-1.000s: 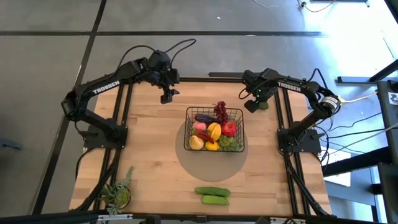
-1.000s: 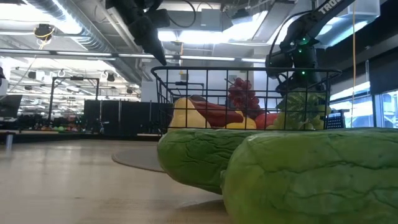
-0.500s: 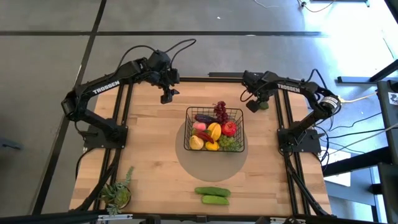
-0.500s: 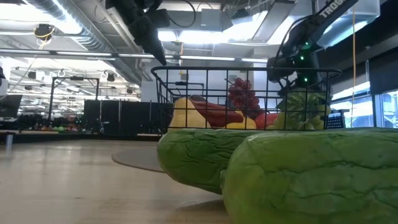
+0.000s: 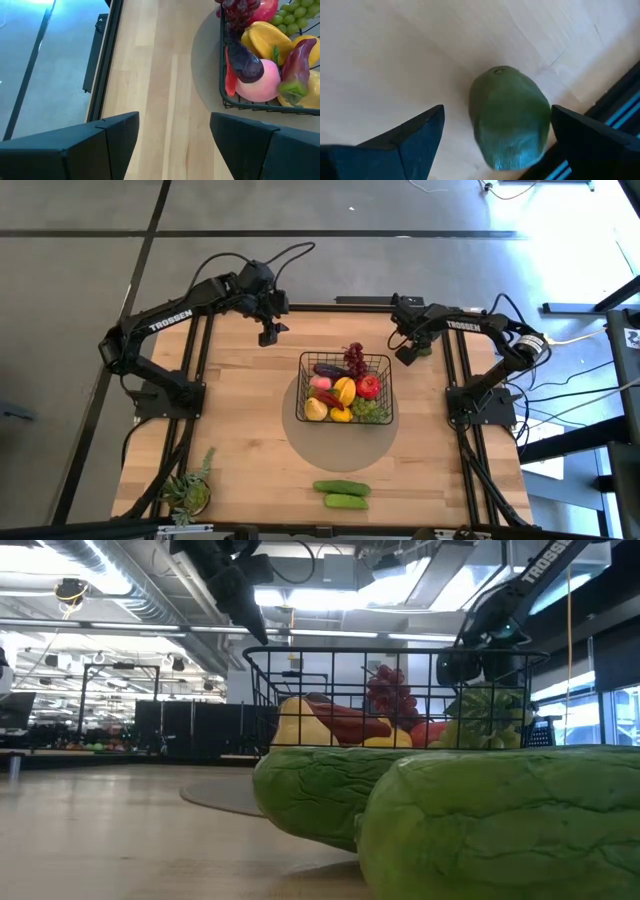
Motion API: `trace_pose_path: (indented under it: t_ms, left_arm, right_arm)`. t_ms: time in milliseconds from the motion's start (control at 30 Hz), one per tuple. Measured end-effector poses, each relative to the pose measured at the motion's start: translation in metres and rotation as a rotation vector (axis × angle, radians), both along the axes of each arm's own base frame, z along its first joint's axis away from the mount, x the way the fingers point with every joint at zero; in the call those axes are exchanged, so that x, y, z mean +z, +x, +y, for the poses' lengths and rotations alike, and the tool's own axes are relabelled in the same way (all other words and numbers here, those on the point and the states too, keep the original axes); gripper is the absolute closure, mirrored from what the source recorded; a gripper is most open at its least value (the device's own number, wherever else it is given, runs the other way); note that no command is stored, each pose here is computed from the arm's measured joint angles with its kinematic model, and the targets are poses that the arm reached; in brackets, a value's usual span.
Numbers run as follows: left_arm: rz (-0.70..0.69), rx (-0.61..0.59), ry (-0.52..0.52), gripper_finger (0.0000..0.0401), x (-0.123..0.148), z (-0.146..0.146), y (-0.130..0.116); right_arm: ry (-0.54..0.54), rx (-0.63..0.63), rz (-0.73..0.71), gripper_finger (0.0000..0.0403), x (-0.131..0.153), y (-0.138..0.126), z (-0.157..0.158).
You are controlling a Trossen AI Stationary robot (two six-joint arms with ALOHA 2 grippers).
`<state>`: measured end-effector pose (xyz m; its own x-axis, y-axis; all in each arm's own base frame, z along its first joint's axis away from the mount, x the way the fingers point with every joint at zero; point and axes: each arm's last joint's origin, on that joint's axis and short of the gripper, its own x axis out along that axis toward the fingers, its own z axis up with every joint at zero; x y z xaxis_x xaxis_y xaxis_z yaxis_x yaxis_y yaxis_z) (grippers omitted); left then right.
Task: Build produce basket
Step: Put the green lime into the black wire basket
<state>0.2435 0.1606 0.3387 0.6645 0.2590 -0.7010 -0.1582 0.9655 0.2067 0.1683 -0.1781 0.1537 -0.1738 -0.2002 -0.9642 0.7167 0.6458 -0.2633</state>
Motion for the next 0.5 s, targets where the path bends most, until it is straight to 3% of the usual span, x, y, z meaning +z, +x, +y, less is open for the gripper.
trace_pose_path:
  t_ms: [233, 500]
  left_arm:
    - [0.0, 0.0, 0.0, 0.0167, 0.0, 0.0, 0.0]
    - [0.0, 0.0, 0.0, 0.0167, 0.0, 0.0, 0.0]
  right_arm:
    - [0.03, -0.037, -0.029, 0.0067, -0.0081, -0.0045, 0.0028]
    - [0.029, -0.08, -0.105, 0.0157, -0.0083, -0.0003, 0.0008]
